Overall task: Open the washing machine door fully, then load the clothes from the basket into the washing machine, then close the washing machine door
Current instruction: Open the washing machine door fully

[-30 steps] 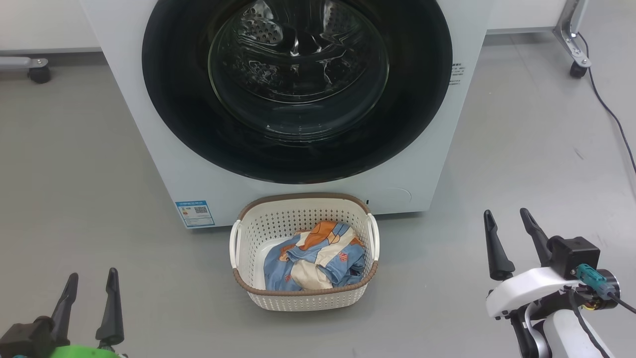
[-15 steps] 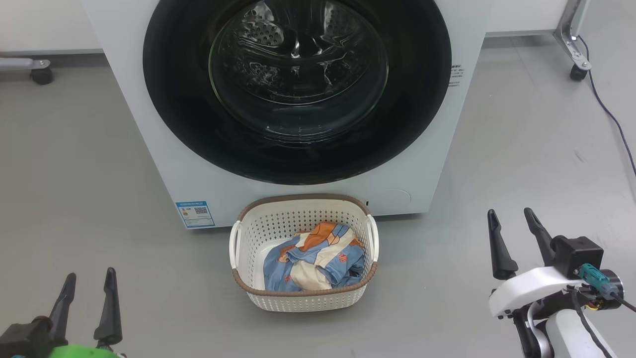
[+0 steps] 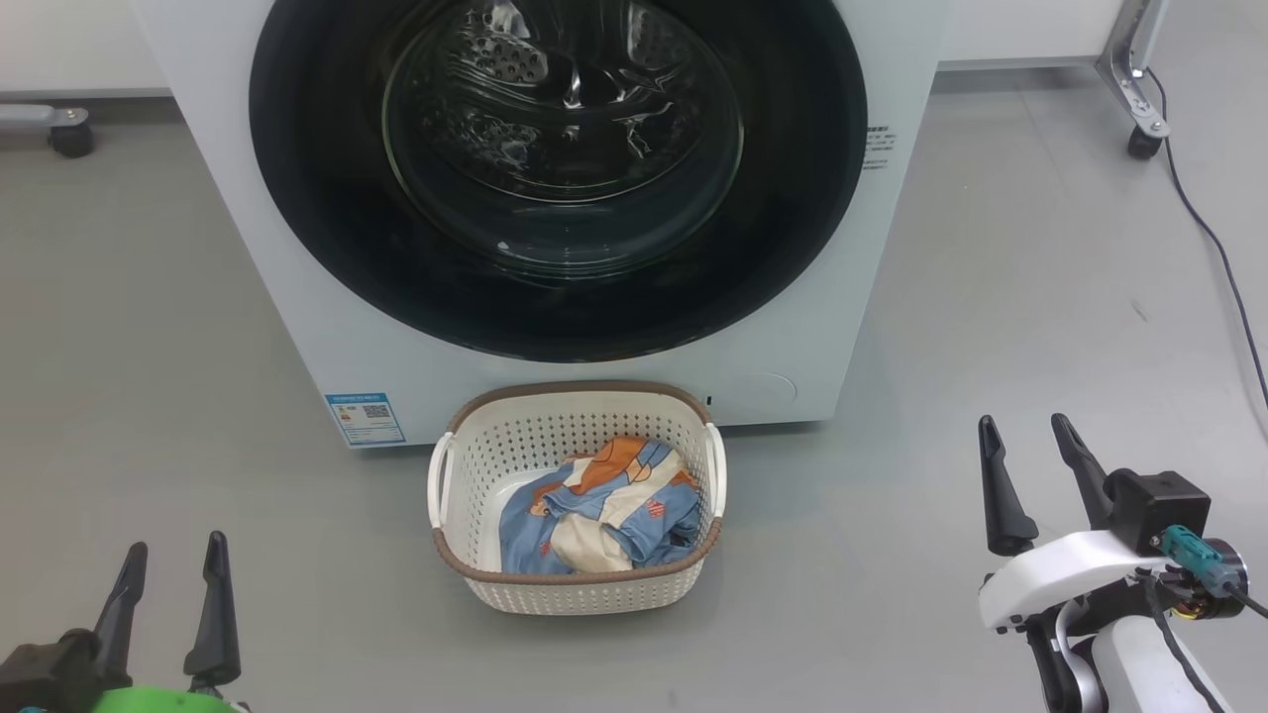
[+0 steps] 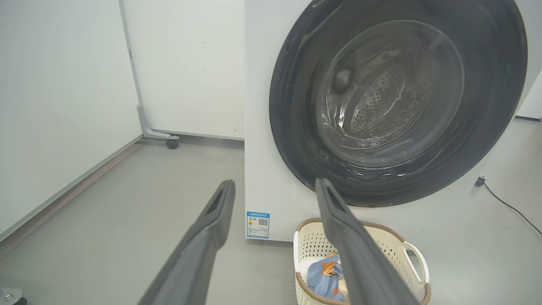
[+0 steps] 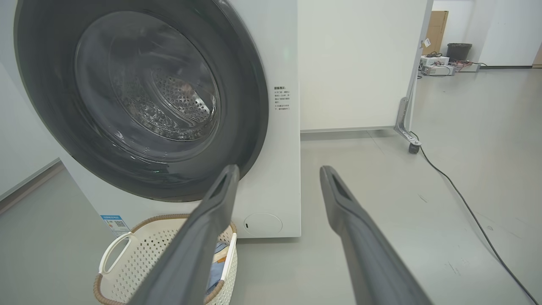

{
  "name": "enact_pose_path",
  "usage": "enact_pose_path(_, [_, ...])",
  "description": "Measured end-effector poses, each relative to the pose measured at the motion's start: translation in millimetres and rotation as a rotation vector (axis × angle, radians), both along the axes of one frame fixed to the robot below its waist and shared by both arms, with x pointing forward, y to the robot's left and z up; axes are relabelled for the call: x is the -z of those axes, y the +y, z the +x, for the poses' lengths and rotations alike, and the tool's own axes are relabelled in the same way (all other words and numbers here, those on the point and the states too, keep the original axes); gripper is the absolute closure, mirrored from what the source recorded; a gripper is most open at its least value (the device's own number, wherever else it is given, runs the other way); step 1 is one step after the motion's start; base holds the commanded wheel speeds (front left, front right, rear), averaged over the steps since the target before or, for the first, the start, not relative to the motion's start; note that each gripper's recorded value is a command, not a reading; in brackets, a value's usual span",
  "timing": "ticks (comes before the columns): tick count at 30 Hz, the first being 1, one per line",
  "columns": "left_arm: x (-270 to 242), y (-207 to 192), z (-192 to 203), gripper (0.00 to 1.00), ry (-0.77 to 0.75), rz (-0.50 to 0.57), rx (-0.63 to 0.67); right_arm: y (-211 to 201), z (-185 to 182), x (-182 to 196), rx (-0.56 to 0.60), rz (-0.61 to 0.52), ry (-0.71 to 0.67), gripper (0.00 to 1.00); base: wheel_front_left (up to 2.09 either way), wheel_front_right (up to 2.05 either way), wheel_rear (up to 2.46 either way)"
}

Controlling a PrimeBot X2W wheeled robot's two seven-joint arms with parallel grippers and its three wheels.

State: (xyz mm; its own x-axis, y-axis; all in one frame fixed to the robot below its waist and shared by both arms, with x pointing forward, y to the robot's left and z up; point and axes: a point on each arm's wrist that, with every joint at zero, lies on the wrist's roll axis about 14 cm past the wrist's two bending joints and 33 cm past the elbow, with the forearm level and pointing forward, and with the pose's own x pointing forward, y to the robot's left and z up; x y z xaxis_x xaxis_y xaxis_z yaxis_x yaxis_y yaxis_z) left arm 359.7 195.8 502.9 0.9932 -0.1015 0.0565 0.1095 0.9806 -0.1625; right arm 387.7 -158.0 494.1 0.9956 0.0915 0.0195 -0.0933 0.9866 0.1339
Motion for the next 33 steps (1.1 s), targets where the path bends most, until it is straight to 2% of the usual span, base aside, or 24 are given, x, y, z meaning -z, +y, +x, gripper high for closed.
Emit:
enact_pose_path(8, [0.8, 3.2, 0.0, 0.0, 0.003, 0.0, -0.009, 0.0, 0.9, 2.1, 0.002, 0.001, 0.006, 0.0, 0.74, 0.74, -1.48])
enact_pose_path(10, [-7.8, 8.3, 2.2, 0.0, -0.025, -0.038, -0.036, 0.0, 1.1, 2.4, 0.003, 0.001, 0.006, 0.0, 0.86, 0.83, -1.69])
enact_pose_path(14, [-11.9, 18.3, 3.3, 0.0, -0.038, -0.027, -0.064, -0.9, 2.3, 0.3, 0.006, -0.001, -0.001, 0.0, 0.78, 0.78, -1.56])
enact_pose_path(33, [-10.9, 9.6, 4.0, 0.0, -0.035, -0.018, -0.037, -0.7, 5.4, -1.1, 0.006, -0.012, -0.009, 0.0, 0.51, 0.51, -1.02])
